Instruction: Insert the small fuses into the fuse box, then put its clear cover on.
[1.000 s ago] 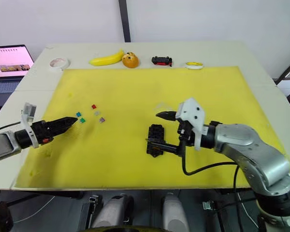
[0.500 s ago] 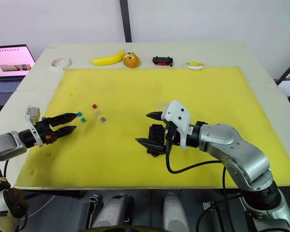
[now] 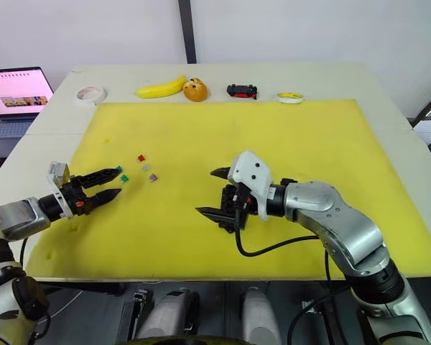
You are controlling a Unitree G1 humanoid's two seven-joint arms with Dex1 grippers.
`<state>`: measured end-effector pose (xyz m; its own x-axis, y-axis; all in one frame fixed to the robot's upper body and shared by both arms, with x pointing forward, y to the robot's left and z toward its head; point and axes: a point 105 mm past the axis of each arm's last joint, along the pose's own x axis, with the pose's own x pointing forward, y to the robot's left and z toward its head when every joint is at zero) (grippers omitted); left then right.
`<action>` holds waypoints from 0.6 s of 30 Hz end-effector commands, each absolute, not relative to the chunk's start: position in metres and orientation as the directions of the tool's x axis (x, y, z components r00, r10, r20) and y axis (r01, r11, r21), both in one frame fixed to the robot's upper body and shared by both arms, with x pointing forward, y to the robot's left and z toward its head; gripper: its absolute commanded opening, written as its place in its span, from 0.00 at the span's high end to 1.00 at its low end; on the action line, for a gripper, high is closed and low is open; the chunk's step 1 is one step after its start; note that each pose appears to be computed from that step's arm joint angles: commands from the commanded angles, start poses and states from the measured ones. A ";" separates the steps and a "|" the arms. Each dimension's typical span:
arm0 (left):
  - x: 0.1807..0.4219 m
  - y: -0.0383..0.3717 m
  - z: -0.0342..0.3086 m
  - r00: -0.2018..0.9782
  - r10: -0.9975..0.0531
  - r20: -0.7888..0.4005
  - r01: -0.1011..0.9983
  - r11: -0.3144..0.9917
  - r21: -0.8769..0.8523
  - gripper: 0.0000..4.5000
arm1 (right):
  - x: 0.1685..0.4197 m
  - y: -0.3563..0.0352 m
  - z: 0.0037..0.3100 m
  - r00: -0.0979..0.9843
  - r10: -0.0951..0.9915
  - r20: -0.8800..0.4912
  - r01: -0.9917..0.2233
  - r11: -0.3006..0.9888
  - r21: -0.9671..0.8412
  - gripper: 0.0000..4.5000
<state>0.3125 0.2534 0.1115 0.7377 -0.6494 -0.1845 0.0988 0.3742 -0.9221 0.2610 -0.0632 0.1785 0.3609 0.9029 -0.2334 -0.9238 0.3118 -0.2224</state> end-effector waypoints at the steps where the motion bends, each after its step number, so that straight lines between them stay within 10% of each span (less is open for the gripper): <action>1: 0.317 0.264 0.095 0.770 -0.592 -0.239 0.029 0.406 -0.913 0.00 | 0.259 -0.060 0.189 0.349 0.915 -0.201 -0.918 0.291 -0.269 0.01; 18: 0.344 0.257 0.097 0.816 -0.556 -0.157 0.053 0.343 -0.938 0.00 | 0.261 -0.066 0.186 0.362 0.908 -0.213 -0.912 0.297 -0.285 0.01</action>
